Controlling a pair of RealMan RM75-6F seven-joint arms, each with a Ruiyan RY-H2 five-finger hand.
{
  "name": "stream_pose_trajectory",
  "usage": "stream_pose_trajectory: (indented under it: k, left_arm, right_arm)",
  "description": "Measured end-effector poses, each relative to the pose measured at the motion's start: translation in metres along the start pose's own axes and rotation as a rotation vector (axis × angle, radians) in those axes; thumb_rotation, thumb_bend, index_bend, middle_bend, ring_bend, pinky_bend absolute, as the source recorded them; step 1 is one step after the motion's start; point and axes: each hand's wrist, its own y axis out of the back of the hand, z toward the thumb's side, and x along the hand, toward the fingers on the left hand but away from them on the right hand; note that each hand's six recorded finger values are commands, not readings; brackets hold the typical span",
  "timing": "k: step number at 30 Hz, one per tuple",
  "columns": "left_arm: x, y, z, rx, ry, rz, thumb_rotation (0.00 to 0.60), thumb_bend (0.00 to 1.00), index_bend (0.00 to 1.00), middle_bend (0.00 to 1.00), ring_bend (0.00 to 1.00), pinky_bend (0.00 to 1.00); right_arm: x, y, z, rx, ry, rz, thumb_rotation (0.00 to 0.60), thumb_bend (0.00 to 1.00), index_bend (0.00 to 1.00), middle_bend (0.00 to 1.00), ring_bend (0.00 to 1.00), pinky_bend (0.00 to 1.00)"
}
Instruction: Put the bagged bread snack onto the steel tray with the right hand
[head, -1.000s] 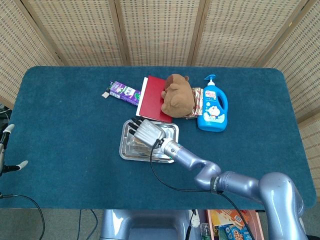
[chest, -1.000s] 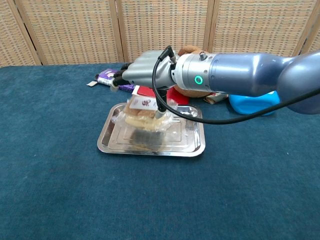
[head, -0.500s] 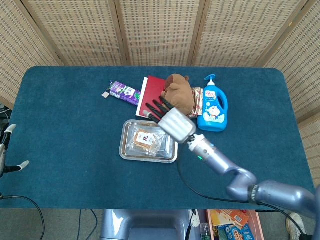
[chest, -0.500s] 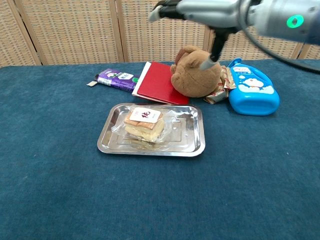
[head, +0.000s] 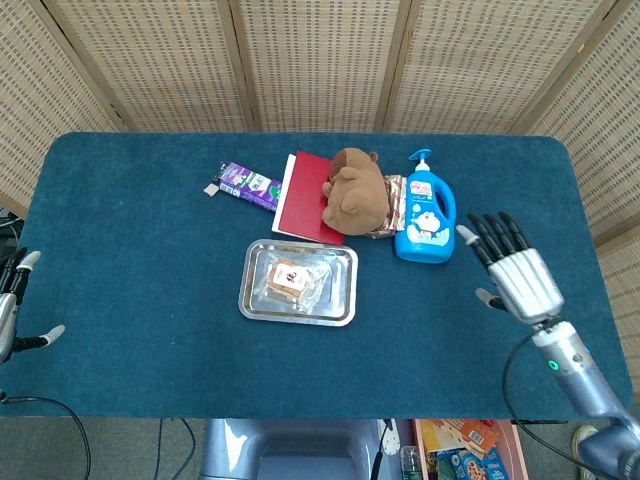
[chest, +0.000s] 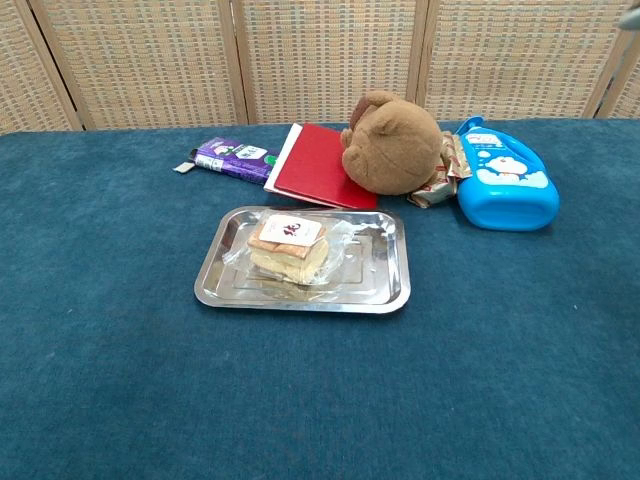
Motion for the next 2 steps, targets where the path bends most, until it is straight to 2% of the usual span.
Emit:
stream_pose_trajectory:
  k: [2]
  left_arm:
    - [-0.001,-0.001,0.002,0.005,-0.008,-0.002,0.6,0.0,0.0,0.0,0.0,0.0]
  right_arm:
    - [0.028,-0.008,-0.012,-0.046,-0.065,0.016,0.6,0.0,0.0,0.0,0.0,0.0]
